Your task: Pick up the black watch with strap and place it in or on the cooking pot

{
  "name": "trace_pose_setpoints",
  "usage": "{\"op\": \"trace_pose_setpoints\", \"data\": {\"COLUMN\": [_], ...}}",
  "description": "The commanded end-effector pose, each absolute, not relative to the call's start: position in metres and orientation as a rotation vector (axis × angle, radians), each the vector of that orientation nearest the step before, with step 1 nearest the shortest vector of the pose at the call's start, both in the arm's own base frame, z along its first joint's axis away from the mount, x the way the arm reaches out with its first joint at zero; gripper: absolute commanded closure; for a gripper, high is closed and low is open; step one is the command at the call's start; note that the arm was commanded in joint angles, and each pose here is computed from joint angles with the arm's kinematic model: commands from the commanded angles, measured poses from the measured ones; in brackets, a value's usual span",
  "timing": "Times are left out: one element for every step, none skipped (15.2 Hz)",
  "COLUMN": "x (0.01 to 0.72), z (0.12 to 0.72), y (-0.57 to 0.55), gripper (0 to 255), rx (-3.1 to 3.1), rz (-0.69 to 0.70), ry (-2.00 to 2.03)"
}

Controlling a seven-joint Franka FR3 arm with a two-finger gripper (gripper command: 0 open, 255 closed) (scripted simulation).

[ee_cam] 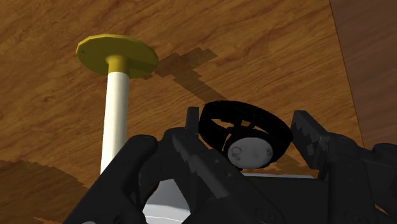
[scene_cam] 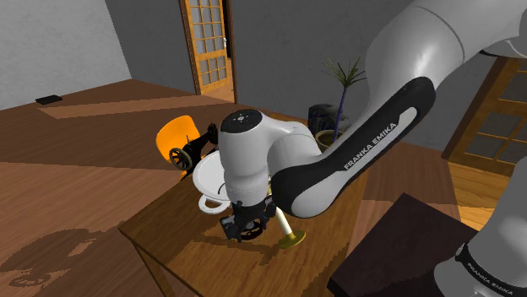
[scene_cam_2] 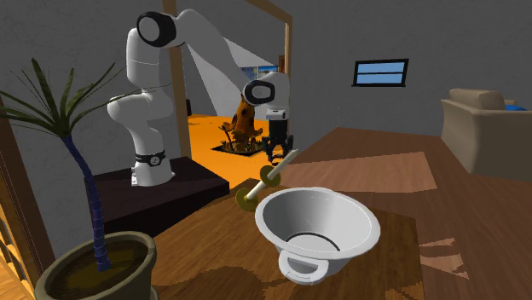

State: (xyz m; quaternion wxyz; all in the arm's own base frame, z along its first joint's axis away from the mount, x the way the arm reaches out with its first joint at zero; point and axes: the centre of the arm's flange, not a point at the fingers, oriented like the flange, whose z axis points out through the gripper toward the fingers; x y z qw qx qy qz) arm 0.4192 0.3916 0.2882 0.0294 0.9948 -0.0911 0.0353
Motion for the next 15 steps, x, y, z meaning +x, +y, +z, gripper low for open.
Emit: {"op": "trace_pose_setpoints", "data": {"x": [0.419, 0.419, 0.419, 0.419, 0.419, 0.419, 0.419, 0.419, 0.431, 0.443, 0.454, 0.466, 0.478, 0.490, 0.502], "z": [0.298, 0.303, 0.308, 0.314, 0.319, 0.324, 0.329, 0.335, 0.335, 0.336, 0.336, 0.336, 0.337, 0.337, 0.337], "y": [0.392, 0.392, 0.392, 0.392, 0.392, 0.392, 0.392, 0.392, 0.387, 0.381, 0.375, 0.369, 0.363, 0.357, 0.352], "gripper": [255, 255, 255, 255, 255, 255, 255, 255, 255, 255, 255, 255, 255, 255, 255], "rx": [3.068, 3.068, 3.068, 3.068, 3.068, 3.068, 3.068, 3.068, 3.068, 3.068, 3.068, 3.068, 3.068, 3.068, 3.068], "rz": [0.108, 0.108, 0.108, 0.108, 0.108, 0.108, 0.108, 0.108, 0.108, 0.108, 0.108, 0.108, 0.108, 0.108, 0.108], "ry": [-0.281, -0.281, -0.281, -0.281, -0.281, -0.281, -0.281, -0.281, -0.281, -0.281, -0.281, -0.281, -0.281, -0.281, -0.281]}}
